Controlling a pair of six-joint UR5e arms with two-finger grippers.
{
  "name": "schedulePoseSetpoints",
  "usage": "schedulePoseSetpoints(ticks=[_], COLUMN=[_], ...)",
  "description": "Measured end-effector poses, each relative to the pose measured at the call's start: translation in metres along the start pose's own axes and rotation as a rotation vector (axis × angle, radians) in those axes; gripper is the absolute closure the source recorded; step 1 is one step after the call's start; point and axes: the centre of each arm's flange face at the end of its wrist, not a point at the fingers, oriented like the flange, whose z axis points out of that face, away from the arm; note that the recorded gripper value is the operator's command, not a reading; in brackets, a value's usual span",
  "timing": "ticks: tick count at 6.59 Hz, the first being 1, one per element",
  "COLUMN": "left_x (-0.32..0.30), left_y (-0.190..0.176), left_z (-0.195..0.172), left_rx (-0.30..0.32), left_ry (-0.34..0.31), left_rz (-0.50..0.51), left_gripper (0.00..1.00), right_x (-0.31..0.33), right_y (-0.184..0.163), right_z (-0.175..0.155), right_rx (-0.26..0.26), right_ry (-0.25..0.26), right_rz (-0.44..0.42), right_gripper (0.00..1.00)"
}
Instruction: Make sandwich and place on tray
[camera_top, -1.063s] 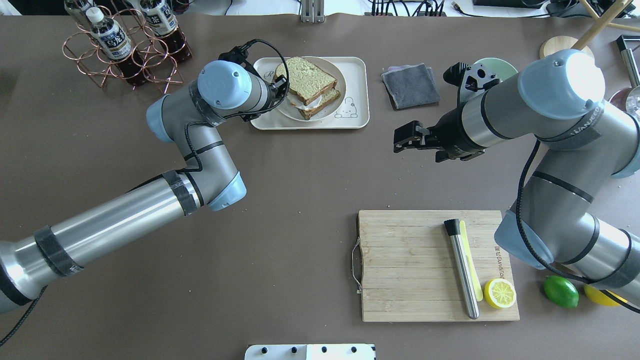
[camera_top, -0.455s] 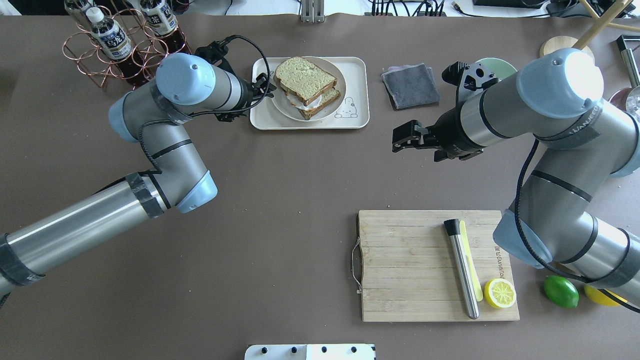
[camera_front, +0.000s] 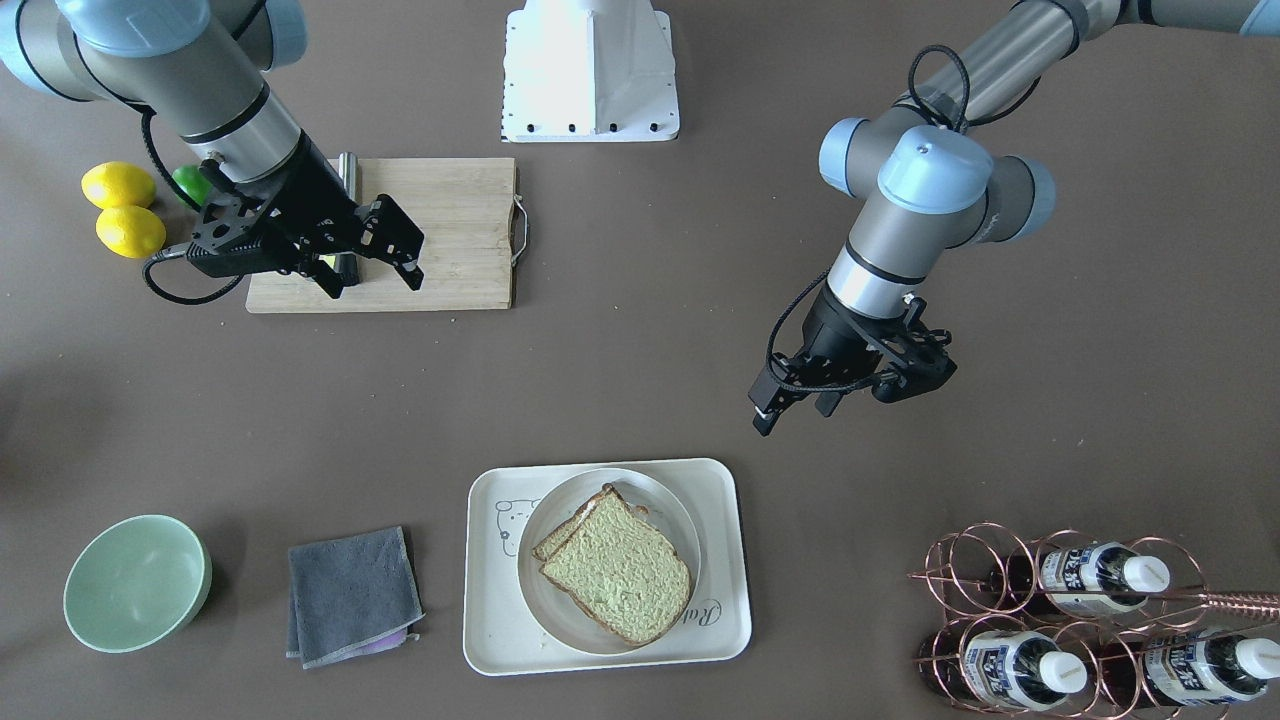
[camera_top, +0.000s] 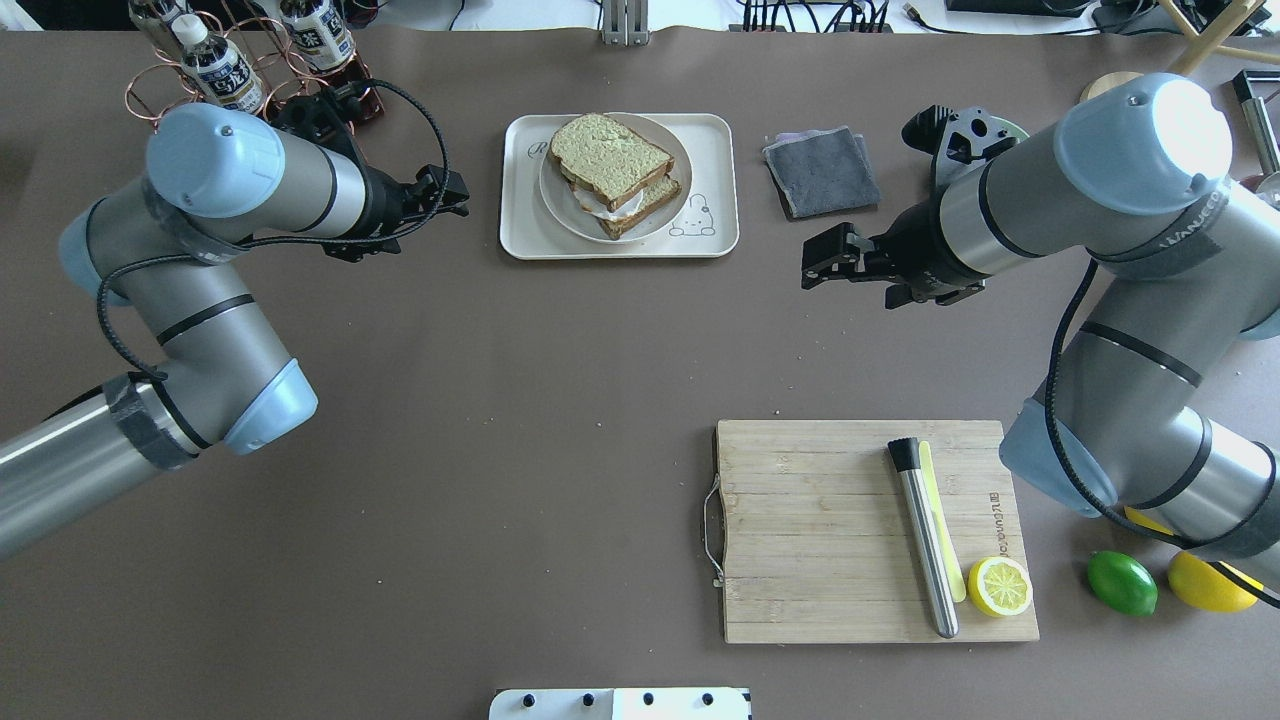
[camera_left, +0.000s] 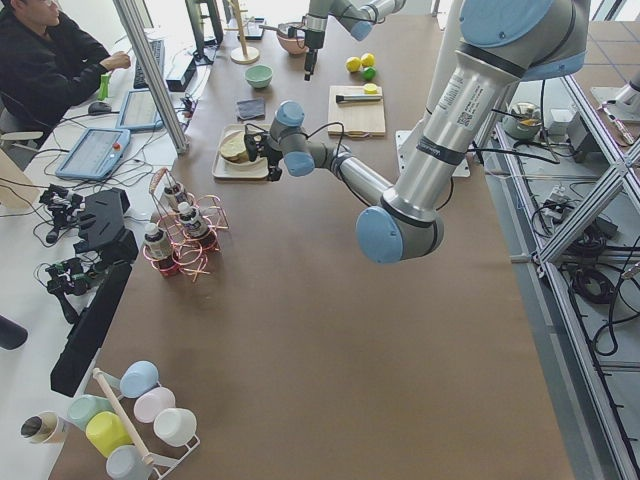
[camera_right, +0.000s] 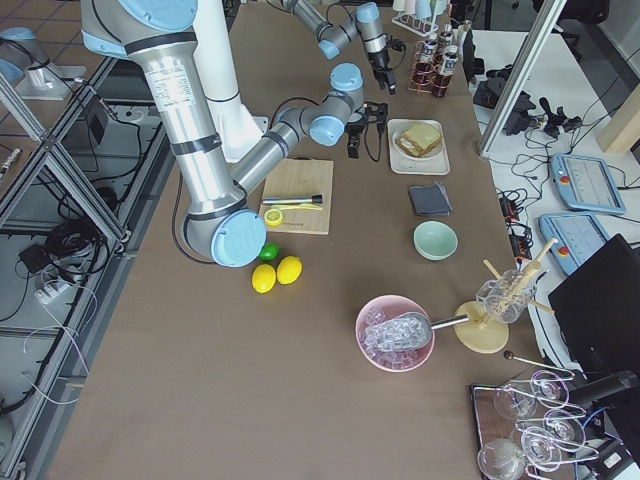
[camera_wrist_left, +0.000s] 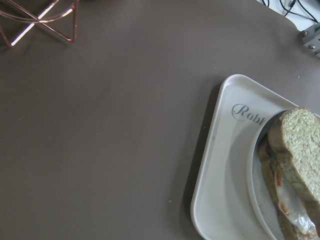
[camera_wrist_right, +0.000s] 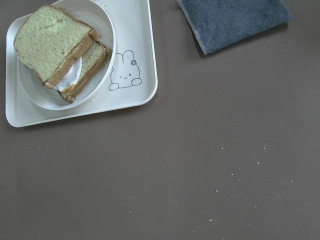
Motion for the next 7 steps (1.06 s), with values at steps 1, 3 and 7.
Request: schedulePoseSetpoints(ticks=[1,3,7], left_x=[-0.026,-0.088,-0.261], left_y=[0.001,-0.035,-0.187], left_z=[-0.027,-0.077,-0.195], left_rx=[0.006,-0.009,-0.121], left_ry=[-0.032,-0.091,-0.240], left_rz=[0.076,0.214,0.486], left_gripper=[0.02,0.02,0.02], right_x=[0.026,0.098,0.269], right_y=[-0.010,-0.034,-0.091], right_z=[-0.005,-0.019,-0.094], right_rx=[0.013,0.017,-0.094], right_ry=[0.029,0.142,0.370], right_rz=[-0.022,-0.091,-0.253], right_gripper=[0.00,0.00,0.00])
